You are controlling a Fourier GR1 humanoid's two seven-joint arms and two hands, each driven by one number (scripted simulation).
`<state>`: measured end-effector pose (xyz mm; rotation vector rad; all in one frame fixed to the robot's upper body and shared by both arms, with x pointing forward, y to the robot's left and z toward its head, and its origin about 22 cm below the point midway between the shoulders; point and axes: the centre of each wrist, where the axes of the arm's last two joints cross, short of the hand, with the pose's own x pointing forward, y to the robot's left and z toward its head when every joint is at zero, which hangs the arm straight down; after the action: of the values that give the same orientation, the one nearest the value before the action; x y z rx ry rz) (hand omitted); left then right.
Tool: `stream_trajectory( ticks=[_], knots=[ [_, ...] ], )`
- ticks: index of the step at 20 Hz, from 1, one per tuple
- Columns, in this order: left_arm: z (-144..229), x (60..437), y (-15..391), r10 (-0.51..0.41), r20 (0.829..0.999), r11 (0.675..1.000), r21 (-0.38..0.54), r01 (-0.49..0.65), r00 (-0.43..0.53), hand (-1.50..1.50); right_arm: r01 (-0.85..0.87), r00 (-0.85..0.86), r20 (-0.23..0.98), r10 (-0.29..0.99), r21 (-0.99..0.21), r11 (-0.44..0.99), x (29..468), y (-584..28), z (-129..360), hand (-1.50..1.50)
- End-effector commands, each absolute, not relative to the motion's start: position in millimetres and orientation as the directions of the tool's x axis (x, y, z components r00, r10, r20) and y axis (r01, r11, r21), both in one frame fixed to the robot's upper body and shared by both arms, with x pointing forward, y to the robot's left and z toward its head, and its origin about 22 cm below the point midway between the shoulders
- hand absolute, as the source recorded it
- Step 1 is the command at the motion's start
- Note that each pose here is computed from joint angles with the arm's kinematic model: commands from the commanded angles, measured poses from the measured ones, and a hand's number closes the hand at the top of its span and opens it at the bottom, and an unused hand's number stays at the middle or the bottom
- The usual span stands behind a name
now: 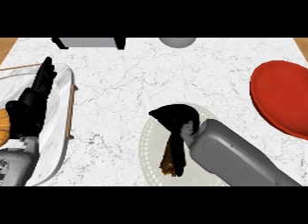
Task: Pick the sweet potato from the placemat and place it in the bowl
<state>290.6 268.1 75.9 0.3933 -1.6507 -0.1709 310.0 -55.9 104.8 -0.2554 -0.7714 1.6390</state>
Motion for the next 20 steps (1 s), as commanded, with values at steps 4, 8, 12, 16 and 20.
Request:
stream_trajectory(
  ticks=[4,8,12,16,20],
  knots=[
    [78,279,262,-0.36,0.93,0.926,0.346,-0.151,-0.077,0.0,-0.816,-0.188,0.073,0.98,-0.567,-0.114,310,-52,66,-1.5],
    [80,282,266,-0.348,0.934,0.93,0.333,-0.159,-0.082,0.0,-0.823,-0.189,0.088,0.978,-0.557,-0.109,314,-57,63,-1.5],
    [77,283,269,-0.348,0.935,0.931,0.335,-0.145,-0.073,0.0,-0.819,-0.183,0.122,0.976,-0.567,-0.082,300,-50,51,-1.5],
    [85,294,262,-0.356,0.93,0.928,0.34,-0.152,-0.091,0.0,-0.833,-0.187,0.087,0.978,-0.541,-0.111,322,-74,29,-1.5],
    [72,283,261,-0.347,0.935,0.931,0.334,-0.15,-0.072,0.0,-0.832,-0.26,0.092,0.961,-0.527,-0.174,296,-80,9,1.5]
  ],
)
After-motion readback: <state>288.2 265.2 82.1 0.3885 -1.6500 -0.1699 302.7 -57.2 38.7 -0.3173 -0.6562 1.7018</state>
